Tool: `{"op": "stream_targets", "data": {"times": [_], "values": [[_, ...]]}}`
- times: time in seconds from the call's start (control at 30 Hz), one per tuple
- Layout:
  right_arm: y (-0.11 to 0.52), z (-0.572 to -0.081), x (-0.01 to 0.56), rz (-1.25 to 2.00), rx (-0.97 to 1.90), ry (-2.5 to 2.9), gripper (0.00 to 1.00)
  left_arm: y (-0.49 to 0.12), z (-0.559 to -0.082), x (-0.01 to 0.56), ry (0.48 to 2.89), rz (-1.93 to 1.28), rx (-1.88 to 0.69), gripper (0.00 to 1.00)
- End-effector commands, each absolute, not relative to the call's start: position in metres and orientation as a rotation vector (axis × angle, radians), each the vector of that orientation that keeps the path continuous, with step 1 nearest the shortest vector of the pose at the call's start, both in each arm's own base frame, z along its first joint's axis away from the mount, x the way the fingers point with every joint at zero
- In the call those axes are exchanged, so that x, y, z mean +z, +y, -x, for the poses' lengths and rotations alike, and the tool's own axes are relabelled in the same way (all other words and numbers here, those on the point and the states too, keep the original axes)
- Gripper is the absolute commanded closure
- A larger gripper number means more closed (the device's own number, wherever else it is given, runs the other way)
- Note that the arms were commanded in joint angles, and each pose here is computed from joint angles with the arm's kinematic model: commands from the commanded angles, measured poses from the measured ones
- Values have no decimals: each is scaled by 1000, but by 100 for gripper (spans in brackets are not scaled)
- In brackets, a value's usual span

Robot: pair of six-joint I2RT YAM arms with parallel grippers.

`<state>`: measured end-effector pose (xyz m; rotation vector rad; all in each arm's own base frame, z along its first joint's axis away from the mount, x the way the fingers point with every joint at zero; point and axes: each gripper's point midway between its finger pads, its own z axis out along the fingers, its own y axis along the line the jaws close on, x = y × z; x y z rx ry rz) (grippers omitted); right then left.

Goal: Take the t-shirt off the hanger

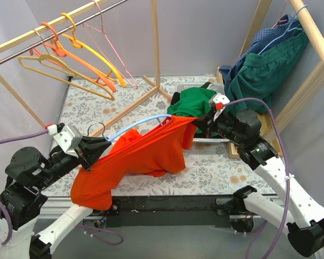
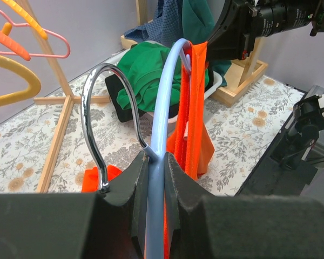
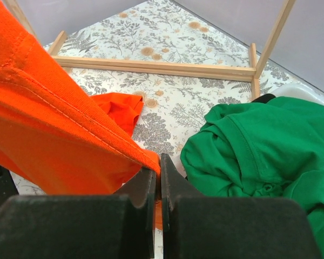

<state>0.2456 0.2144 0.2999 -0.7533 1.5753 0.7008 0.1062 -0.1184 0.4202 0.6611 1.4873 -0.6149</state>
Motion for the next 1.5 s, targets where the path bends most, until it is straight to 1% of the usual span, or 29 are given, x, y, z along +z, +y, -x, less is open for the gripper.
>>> {"op": "stream_targets", "data": {"times": [0.0,0.1,0.23,0.33,0.37,0.4,0.47,0.57,0.8,0.97,1.07,1.3,1.4,1.47], "values": [[143,-296,248,502,374,1818,99,-79,-99,443,1384,-534,-449,100],[166,-282,235,613,521,1823,99,-95,-107,442,1385,-580,-497,100],[184,-265,246,732,636,1762,98,-115,-120,438,1389,-626,-548,100],[195,-250,263,825,708,1693,78,-123,-126,439,1382,-645,-568,100],[197,-245,269,846,723,1671,61,-124,-125,441,1373,-650,-571,100],[198,-244,273,855,726,1661,54,-125,-126,441,1375,-653,-574,100],[199,-242,287,878,716,1626,43,-128,-126,443,1372,-662,-583,100],[206,-238,310,926,747,1559,39,-131,-124,442,1374,-677,-602,100],[235,-216,354,1105,922,1342,37,-136,-120,439,1384,-702,-639,100],[254,-202,348,1231,1069,1259,36,-139,-118,439,1383,-714,-661,100],[262,-203,343,1252,1092,1234,36,-140,-117,438,1381,-719,-670,100],[280,-202,351,1300,1147,1163,37,-145,-117,432,1397,-731,-698,100],[291,-199,350,1328,1185,1155,41,-146,-116,432,1393,-733,-705,100],[296,-199,346,1337,1197,1166,53,-146,-117,430,1396,-733,-706,100]]}}
